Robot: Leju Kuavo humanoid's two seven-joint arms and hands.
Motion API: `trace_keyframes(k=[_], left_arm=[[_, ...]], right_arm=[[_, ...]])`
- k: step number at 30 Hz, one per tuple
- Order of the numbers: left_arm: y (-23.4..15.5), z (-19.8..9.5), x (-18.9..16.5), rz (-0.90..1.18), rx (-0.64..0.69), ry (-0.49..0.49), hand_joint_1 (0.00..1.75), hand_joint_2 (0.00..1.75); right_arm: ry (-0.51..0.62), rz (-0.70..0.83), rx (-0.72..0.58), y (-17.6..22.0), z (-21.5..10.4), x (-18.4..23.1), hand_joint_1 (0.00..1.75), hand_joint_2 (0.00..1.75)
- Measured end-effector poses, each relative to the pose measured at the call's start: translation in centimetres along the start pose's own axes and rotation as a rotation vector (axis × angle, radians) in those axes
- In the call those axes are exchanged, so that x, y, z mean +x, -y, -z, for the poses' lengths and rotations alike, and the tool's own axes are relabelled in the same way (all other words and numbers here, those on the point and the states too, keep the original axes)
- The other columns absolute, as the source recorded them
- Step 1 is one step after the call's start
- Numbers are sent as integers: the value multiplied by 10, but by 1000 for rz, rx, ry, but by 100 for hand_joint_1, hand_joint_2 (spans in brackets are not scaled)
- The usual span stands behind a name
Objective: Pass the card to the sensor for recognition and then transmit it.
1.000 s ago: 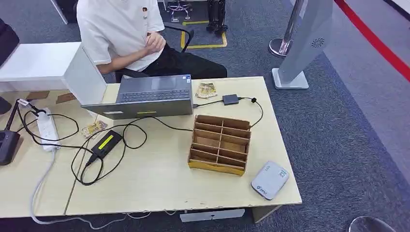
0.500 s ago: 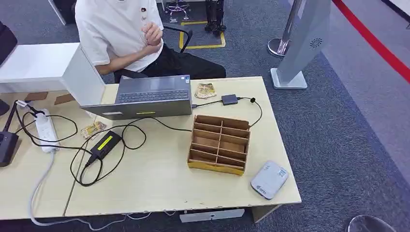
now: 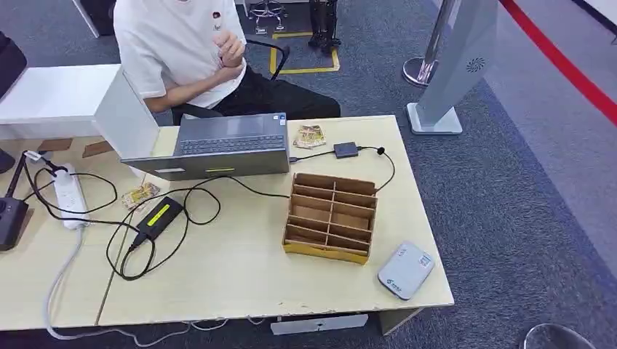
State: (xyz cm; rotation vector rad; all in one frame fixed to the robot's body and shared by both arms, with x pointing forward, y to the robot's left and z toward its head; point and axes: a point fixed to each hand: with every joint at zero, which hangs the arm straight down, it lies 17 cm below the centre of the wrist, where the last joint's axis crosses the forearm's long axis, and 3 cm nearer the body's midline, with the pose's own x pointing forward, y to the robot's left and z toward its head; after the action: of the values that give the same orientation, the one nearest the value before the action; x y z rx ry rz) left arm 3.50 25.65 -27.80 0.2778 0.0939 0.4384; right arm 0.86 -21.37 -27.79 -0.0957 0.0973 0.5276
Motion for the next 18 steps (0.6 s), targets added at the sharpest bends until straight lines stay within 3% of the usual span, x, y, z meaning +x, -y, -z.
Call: trace_keyframes(k=[4, 10, 13, 18], left_arm=[[-38, 3, -7, -145, 190, -26, 0, 0], [-53, 6, -21, -250, 235, -55, 0, 0], [-76, 12, -46, -291, 285, -76, 0, 0], [-116, 20, -79, -335, 366, -93, 0, 0]], right_arm=[[-34, 283, -245, 41, 0, -5, 0, 175], [-66, 452, -322, 50, -2, -14, 0, 175], [-85, 557, -311, 44, -3, -17, 0, 175], [-113, 608, -326, 42, -4, -23, 0, 175]])
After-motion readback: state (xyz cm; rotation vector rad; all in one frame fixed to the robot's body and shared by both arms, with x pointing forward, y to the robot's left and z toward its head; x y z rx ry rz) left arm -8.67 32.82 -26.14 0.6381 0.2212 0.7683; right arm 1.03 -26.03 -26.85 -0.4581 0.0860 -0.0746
